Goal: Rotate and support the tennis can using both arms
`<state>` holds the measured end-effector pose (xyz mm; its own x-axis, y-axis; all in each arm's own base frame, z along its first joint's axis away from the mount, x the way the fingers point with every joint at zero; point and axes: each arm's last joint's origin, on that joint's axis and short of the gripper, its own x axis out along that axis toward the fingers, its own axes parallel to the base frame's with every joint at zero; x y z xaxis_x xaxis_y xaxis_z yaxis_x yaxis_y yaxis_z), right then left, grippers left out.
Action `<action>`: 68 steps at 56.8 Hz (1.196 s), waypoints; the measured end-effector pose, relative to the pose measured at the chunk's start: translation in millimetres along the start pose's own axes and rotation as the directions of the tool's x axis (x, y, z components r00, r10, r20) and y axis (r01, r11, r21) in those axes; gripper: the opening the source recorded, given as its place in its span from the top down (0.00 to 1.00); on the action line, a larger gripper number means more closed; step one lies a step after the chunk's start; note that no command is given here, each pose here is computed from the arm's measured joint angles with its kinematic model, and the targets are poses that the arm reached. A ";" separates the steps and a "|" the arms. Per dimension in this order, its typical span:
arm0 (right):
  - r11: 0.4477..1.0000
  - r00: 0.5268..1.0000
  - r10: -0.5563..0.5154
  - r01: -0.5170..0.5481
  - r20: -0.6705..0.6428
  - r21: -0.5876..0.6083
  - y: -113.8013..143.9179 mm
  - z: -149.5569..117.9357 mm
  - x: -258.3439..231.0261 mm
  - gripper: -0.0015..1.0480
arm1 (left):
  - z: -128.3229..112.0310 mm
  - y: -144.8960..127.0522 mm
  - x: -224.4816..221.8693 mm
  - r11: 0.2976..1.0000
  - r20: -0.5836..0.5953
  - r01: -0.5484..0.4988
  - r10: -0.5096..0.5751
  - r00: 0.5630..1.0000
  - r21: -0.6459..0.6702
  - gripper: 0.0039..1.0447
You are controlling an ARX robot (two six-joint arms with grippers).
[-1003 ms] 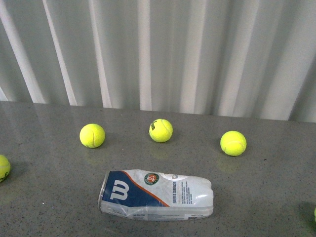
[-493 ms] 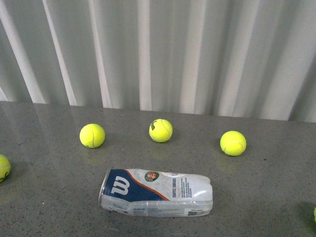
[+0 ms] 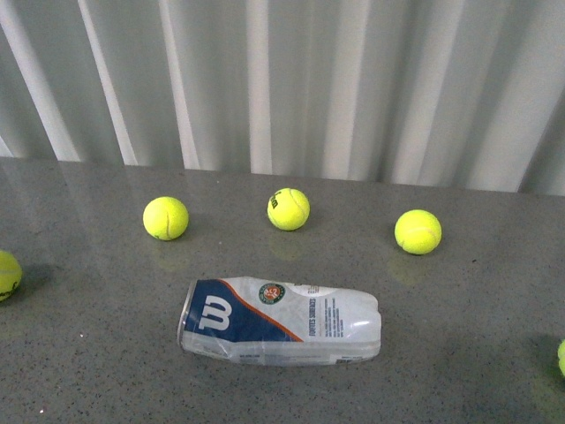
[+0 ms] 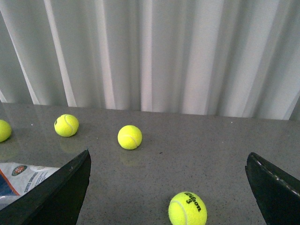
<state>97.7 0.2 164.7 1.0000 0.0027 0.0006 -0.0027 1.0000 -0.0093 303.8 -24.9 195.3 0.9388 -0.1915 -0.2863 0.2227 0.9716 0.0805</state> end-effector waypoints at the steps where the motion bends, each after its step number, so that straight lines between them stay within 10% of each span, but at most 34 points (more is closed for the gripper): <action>1: 1.000 1.000 0.000 0.000 0.000 0.000 0.0 0.0 0.0 0.07 | -6.1 -0.8 12.5 1.000 -0.040 0.013 -0.013 0.999 -0.006 0.06; 17: 1.000 1.000 0.000 0.000 0.000 0.000 0.0 0.0 0.0 0.07 | -68.4 -20.1 99.2 0.989 -0.309 0.109 -0.135 0.942 -0.098 0.06; 68: 1.000 1.000 0.000 0.000 0.000 0.000 0.0 0.0 0.0 0.07 | -78.8 5.3 82.0 0.924 -0.382 0.170 -0.303 0.873 -0.343 0.06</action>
<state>97.7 0.2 164.7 1.0000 0.0023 0.0006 -0.0023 1.0000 -0.0093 361.3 -24.6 97.1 0.6521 -0.4083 -0.6388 0.2754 0.9126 -0.3022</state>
